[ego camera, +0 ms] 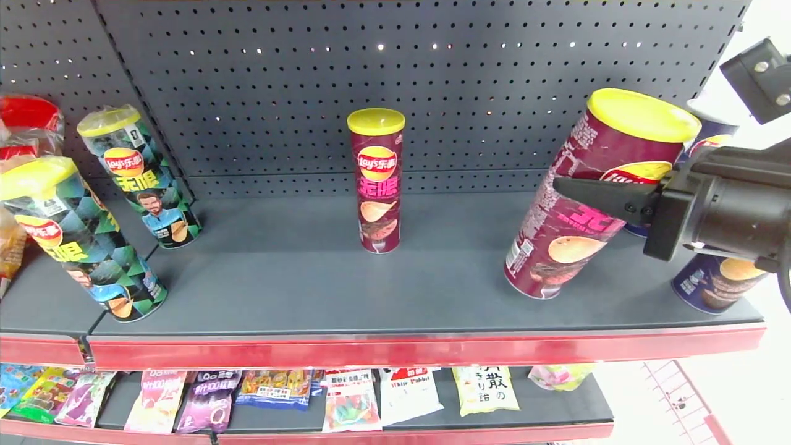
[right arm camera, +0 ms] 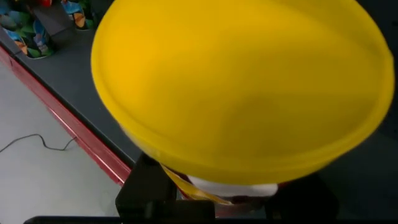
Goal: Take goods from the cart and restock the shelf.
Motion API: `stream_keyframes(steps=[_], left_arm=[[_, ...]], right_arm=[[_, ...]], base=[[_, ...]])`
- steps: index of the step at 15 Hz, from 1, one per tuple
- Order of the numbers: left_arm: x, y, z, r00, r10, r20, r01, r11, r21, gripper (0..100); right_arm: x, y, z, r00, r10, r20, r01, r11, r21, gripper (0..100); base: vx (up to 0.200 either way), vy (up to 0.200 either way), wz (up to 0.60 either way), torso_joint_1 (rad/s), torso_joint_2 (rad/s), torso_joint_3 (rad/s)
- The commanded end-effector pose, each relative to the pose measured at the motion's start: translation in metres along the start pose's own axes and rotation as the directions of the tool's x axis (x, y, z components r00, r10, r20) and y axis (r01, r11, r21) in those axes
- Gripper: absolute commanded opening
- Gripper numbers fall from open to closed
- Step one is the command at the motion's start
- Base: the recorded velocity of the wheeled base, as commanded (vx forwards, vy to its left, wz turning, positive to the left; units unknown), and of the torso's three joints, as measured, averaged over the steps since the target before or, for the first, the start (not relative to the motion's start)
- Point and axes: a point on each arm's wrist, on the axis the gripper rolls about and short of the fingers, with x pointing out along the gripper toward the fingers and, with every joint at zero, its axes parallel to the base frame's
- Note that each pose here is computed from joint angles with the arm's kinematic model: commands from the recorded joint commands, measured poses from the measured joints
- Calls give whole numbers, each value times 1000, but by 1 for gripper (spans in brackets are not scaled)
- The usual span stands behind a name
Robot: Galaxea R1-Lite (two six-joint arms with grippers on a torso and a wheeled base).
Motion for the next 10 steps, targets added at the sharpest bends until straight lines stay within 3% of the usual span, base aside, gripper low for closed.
stream_keyframes(steps=[1, 2, 10], left_arm=[[0, 0, 0, 1000, 1, -2, -1, 1000, -2, 100], [0, 0, 0, 1000, 1, 0, -1, 1000, 0, 100], [0, 0, 0, 1000, 1, -2, -1, 1000, 0, 100]], right_arm=[[5, -2, 0, 1000, -13, -6, 13, 1000, 0, 0], [6, -2, 1, 1000, -13, -5, 13, 1000, 1, 0], [13, -3, 4, 1000, -15, -3, 15, 1000, 1, 0]], base=[[200, 0, 0, -22, -7, 12], [200, 0, 0, -7, 2, 17], [0, 0, 0, 0, 0, 0]])
